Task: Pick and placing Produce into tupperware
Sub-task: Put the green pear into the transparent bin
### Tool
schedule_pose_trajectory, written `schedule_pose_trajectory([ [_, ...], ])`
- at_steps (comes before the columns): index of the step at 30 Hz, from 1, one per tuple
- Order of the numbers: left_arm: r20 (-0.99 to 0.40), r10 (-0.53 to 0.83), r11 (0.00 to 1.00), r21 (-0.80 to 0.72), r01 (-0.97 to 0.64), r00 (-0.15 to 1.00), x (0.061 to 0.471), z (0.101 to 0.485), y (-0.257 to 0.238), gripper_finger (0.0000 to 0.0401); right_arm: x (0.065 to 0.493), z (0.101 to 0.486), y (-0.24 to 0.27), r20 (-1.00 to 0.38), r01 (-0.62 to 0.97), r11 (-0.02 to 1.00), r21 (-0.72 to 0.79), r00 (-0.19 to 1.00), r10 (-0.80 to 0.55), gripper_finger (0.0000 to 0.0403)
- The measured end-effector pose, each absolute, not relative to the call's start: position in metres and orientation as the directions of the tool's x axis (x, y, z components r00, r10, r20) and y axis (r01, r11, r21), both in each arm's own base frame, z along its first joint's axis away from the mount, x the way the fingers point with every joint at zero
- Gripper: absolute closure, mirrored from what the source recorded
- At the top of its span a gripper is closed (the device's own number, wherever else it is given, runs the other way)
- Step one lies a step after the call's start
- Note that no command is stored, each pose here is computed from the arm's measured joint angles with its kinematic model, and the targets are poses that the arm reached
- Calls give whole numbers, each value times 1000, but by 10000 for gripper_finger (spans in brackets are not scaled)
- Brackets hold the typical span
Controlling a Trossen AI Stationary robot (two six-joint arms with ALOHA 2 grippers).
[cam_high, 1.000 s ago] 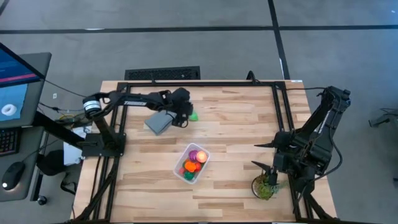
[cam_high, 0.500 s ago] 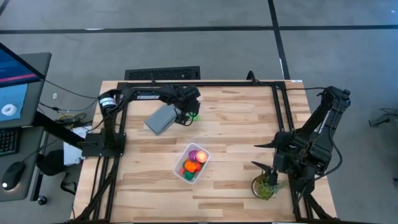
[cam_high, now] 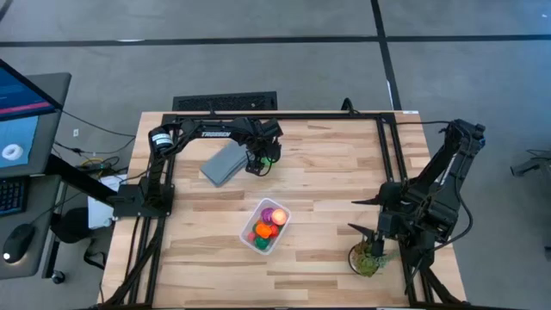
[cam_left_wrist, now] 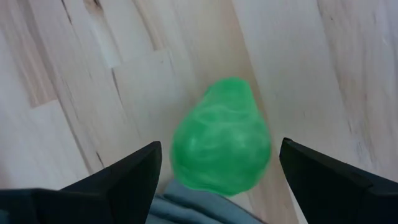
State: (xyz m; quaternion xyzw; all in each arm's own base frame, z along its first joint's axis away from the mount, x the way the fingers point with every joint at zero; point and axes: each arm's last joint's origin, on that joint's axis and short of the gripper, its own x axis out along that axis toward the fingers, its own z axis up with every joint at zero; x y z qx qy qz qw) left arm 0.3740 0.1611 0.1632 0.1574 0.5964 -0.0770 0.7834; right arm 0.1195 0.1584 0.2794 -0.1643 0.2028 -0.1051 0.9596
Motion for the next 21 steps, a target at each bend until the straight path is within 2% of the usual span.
schedule_pose_trajectory([
  [21,-955,-2,949,91,303,295,378,154,160,85,119,279,158,-355,137,925,-354,896,-268,86],
])
